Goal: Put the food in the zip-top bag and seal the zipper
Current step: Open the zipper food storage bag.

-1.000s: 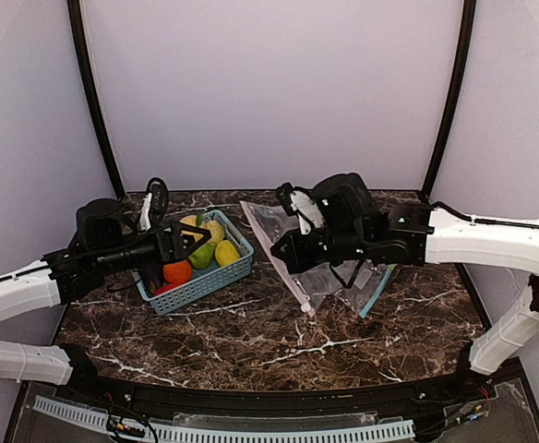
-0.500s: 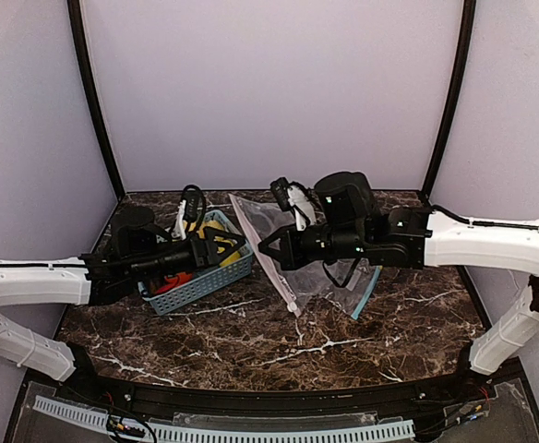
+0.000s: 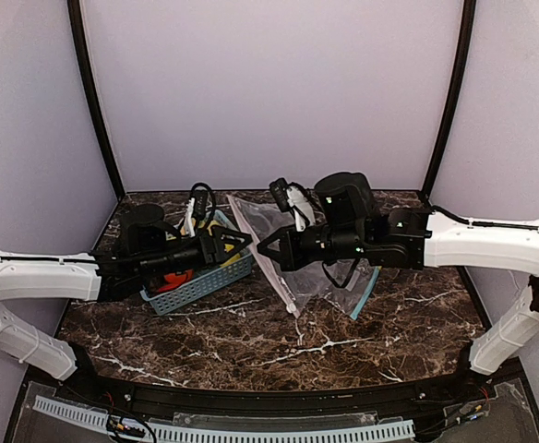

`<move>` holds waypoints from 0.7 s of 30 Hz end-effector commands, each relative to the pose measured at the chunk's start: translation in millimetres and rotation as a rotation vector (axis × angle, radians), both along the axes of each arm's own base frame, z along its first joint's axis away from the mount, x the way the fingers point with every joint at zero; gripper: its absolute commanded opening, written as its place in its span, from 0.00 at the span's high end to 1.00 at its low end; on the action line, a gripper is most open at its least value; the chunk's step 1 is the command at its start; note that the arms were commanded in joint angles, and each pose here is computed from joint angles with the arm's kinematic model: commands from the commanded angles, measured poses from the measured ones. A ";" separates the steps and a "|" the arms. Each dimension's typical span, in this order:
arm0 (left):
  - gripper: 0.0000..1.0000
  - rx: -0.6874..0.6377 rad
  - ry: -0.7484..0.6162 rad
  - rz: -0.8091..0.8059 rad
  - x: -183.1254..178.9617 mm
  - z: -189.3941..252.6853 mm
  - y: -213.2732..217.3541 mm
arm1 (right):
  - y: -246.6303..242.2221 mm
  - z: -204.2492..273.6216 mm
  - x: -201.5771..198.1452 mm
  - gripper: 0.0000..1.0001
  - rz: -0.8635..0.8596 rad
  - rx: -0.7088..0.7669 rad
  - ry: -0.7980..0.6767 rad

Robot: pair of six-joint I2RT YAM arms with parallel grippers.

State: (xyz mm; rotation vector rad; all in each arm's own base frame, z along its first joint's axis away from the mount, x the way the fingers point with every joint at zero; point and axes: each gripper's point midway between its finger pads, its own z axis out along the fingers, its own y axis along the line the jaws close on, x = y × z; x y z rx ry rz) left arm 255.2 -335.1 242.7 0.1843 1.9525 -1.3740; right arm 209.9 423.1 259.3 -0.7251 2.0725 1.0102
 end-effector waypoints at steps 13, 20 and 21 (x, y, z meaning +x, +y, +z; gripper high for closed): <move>0.56 -0.036 0.004 -0.055 -0.2 10.8 -24.1 | 0.0 7.0 -1.0 1.00 0.002 0.025 -0.036; 0.79 0.056 0.017 0.009 8.3 -4.5 -17.5 | -9.5 9.3 4.7 1.00 -0.042 0.001 -0.063; 0.84 0.101 0.039 0.024 9.1 -12.7 -13.8 | -13.1 9.7 7.7 1.00 -0.063 -0.011 -0.075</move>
